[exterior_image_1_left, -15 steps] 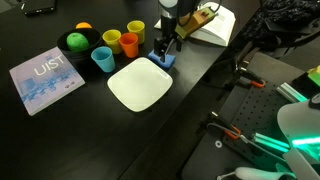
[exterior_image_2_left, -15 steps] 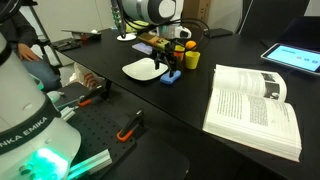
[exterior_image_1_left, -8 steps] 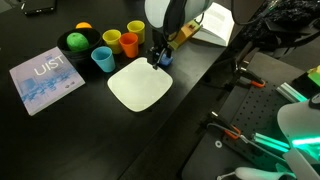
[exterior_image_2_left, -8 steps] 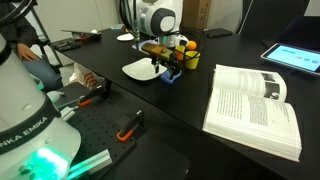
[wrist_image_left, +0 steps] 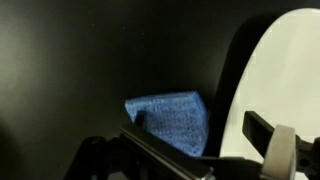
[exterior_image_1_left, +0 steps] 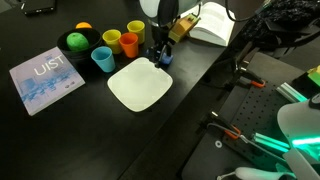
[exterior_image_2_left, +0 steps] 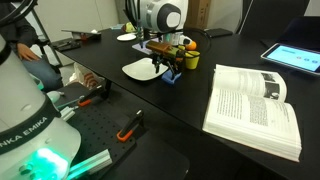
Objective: Clean the plate with the sponge
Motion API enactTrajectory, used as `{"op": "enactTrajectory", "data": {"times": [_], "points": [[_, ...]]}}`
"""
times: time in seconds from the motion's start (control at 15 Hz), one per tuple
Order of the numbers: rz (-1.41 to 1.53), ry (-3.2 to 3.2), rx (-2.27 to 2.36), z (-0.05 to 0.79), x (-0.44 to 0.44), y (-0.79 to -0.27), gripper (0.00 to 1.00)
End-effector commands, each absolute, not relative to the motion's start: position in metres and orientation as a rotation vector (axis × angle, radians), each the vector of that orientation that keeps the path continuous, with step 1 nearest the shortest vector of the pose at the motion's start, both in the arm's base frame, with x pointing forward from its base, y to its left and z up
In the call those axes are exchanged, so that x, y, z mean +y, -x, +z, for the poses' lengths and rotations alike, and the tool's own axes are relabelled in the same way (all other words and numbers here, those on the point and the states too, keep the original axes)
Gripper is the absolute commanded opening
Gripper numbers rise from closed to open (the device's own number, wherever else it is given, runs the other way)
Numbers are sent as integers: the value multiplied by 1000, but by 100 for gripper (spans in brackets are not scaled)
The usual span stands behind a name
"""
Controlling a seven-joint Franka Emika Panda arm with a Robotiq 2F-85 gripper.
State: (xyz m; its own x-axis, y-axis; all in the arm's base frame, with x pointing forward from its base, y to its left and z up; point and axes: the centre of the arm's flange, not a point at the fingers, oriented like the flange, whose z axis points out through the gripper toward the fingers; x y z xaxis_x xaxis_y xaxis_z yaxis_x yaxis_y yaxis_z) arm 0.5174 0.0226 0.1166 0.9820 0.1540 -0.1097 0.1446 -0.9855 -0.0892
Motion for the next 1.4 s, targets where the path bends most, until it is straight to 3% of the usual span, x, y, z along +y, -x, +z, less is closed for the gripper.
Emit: {"op": "enactTrajectory", "data": {"times": [0.0, 1.33], "points": [[282, 3019, -290, 137, 14, -527, 100], [149, 3075, -397, 109, -2, -546, 100]]}}
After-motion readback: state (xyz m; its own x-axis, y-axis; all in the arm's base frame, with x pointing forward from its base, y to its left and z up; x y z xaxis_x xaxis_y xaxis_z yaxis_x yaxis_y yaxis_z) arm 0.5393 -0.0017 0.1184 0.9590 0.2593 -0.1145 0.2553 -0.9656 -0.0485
